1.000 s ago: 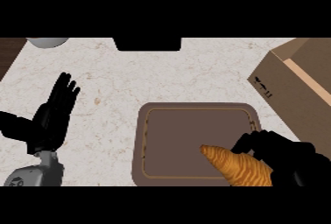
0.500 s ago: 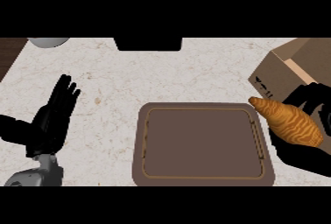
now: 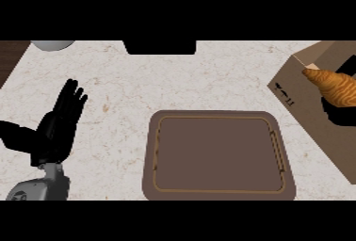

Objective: Pick the croissant from the tray and place it in the cardboard box

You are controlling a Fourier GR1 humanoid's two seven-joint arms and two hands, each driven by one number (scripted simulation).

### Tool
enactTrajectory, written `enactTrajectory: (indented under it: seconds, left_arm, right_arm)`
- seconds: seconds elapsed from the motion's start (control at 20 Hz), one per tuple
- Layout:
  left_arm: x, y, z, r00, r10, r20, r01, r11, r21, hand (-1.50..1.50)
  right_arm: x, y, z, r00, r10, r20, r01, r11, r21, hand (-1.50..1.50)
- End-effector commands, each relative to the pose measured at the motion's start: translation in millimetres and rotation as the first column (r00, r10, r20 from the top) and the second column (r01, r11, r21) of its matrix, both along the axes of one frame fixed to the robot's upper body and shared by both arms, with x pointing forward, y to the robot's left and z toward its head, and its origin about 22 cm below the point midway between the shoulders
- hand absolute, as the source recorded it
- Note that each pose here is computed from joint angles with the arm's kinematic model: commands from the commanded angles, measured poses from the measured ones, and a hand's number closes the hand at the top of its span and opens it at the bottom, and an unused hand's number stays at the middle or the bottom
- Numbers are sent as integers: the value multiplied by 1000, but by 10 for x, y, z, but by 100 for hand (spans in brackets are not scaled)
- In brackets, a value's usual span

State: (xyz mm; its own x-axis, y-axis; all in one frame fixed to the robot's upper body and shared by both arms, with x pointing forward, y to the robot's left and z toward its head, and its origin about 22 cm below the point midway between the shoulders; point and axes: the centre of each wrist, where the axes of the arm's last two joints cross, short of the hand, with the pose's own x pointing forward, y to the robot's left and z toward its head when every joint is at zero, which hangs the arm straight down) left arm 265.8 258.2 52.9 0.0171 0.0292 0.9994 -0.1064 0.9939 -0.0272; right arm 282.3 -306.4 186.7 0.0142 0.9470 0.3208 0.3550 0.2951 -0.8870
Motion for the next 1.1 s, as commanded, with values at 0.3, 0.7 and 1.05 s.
enactTrajectory:
  seconds: [0.3, 0.7, 1.05]
  left_arm:
    - [-13, -18, -22, 1000, -29, -8, 29, 1000, 0, 0]
    - [-17, -27, 95, 1000, -26, -7, 26, 1000, 1, 0]
    - [-73, 11, -107, 1000, -15, -8, 15, 1000, 0, 0]
  right_arm:
    - [476, -508, -531, 962, -100, -255, 29, 963, -268, 150]
    - [739, -889, -881, 913, -74, -401, 24, 991, -128, -150]
    - [866, -814, -639, 997, 55, 55, -59, 995, 78, -150]
